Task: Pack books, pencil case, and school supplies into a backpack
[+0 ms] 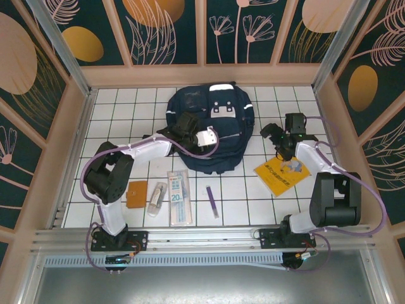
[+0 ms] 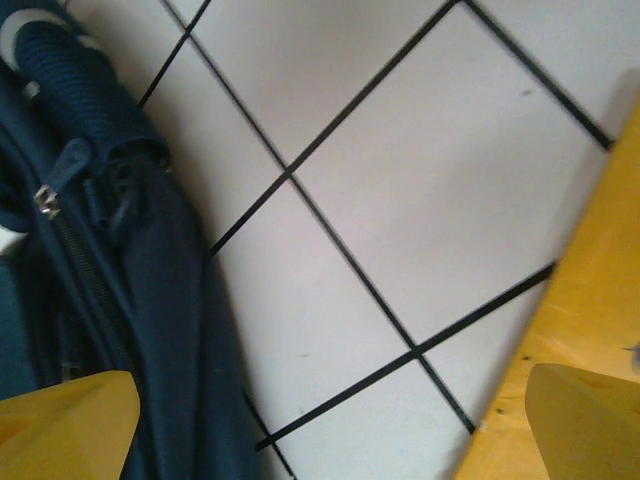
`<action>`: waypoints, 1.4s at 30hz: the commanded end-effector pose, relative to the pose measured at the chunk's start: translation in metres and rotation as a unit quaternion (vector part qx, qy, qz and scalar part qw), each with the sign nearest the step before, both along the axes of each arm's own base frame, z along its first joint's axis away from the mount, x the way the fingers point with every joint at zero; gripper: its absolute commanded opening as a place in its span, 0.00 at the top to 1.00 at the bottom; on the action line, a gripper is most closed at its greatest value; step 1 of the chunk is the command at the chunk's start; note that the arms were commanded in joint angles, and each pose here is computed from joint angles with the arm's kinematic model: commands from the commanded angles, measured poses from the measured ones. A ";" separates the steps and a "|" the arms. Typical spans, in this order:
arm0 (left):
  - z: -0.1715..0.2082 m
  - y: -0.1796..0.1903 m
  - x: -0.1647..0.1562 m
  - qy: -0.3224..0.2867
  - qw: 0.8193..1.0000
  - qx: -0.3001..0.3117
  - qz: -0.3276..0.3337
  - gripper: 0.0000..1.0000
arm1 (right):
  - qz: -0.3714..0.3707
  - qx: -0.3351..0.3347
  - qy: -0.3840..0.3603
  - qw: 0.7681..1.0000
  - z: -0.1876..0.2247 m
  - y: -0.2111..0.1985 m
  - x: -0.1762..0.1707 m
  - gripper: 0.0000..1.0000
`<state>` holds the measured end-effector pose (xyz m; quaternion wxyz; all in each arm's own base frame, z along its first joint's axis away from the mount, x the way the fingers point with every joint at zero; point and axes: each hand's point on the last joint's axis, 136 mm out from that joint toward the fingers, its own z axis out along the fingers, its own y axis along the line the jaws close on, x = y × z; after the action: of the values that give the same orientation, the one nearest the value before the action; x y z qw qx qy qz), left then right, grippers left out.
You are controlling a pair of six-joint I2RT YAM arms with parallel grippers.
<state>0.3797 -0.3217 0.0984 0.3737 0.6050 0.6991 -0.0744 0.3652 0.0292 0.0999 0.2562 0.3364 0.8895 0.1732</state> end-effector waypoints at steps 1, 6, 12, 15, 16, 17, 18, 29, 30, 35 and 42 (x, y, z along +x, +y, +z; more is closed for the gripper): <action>0.108 -0.011 0.043 -0.084 0.988 -0.106 0.069 1.00 | -0.068 -0.039 0.018 0.997 0.006 -0.027 -0.014 0.01; 0.164 -0.003 0.061 -0.085 0.973 -0.183 0.115 1.00 | -0.134 -0.061 0.059 0.987 -0.010 -0.056 -0.042 0.01; 0.202 0.013 0.072 -0.135 0.958 -0.212 0.140 1.00 | -0.070 -0.044 0.071 0.994 -0.043 -0.043 -0.051 0.18; 0.198 0.018 0.079 -0.151 0.957 -0.195 0.150 1.00 | -0.019 -0.006 0.057 0.998 -0.056 -0.021 -0.047 0.35; 0.197 0.019 0.081 -0.153 0.957 -0.194 0.151 1.00 | -0.007 0.000 0.052 0.999 -0.059 -0.016 -0.046 0.40; 0.193 0.020 0.083 -0.154 0.958 -0.191 0.151 1.00 | 0.011 0.007 0.045 0.999 -0.061 -0.009 -0.044 0.47; 0.188 0.018 0.084 -0.157 0.960 -0.184 0.143 1.00 | 0.028 0.011 0.039 0.999 -0.062 -0.001 -0.041 0.50; 0.119 0.016 0.086 -0.157 0.982 -0.072 0.077 0.88 | 0.214 0.035 -0.060 0.974 -0.035 0.076 0.002 0.54; 0.121 0.015 0.083 -0.154 0.982 -0.077 0.073 0.84 | 0.200 0.017 -0.065 0.978 -0.031 0.068 0.004 0.52; 0.144 -0.012 0.052 -0.106 0.985 -0.136 0.019 0.49 | 0.039 -0.048 0.009 0.998 -0.027 -0.006 -0.015 0.37; 0.140 -0.113 -0.011 0.058 0.968 -0.244 -0.010 0.41 | -0.021 0.008 0.035 0.999 -0.037 -0.037 -0.052 0.31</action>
<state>0.4015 -0.3886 0.2352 0.5022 0.5268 0.6647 -0.1686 0.3391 -0.0055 0.0786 0.2667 0.3383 0.8882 0.1598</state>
